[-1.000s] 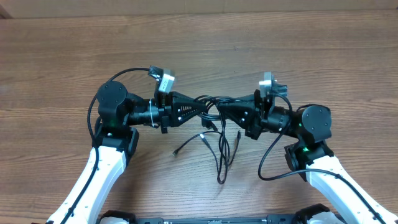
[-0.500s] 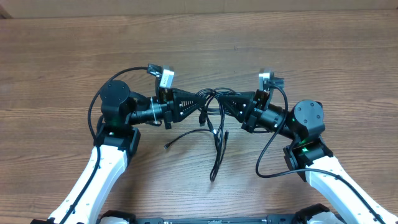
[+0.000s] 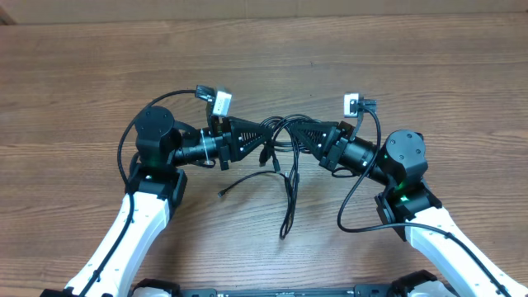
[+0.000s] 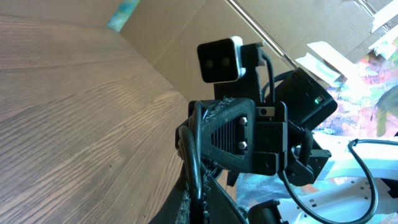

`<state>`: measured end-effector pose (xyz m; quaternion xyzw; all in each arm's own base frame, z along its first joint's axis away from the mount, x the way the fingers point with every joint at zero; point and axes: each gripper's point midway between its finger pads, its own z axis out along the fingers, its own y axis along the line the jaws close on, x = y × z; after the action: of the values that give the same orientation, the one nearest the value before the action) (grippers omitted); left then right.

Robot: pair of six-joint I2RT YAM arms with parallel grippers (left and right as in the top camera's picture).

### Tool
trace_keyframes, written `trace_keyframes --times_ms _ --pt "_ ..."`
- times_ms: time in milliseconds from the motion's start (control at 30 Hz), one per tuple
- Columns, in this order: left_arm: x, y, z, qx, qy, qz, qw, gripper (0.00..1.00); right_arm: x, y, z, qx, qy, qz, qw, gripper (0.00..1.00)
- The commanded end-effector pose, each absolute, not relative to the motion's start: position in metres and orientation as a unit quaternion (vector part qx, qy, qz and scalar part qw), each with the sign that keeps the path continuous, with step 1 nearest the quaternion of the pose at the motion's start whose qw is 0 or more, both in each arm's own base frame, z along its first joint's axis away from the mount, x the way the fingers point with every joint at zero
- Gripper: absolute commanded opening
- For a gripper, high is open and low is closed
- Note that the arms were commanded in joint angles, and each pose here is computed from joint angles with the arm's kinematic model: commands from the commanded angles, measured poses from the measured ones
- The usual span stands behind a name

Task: Untangle cables

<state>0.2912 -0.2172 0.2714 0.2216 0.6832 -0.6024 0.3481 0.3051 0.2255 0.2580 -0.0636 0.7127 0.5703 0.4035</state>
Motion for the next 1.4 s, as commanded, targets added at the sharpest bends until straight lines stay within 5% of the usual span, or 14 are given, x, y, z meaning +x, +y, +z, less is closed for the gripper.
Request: trace_keyframes --times_ms 0,333,700,1133,1367 --pt "0.286 -0.217 0.282 0.244 0.669 -0.603 0.36 0.04 0.321 0.214 0.252 0.004 0.724 0.564 0.399 0.04" --pt "0.286 -0.217 0.282 0.244 0.669 -0.603 0.36 0.04 0.32 0.213 0.235 0.048 0.744 0.567 0.351 0.05" --pt "0.283 -0.218 0.282 0.246 0.668 -0.606 0.355 0.04 0.32 0.214 0.236 0.017 0.744 0.553 0.374 0.53" --pt "0.284 -0.216 0.265 0.229 0.691 -0.601 0.329 0.04 0.319 0.214 0.236 -0.001 0.745 0.543 0.387 0.65" --pt "0.302 -0.195 0.264 0.195 0.703 -0.584 0.356 0.04 0.313 0.218 0.234 -0.024 0.746 0.548 0.378 0.81"
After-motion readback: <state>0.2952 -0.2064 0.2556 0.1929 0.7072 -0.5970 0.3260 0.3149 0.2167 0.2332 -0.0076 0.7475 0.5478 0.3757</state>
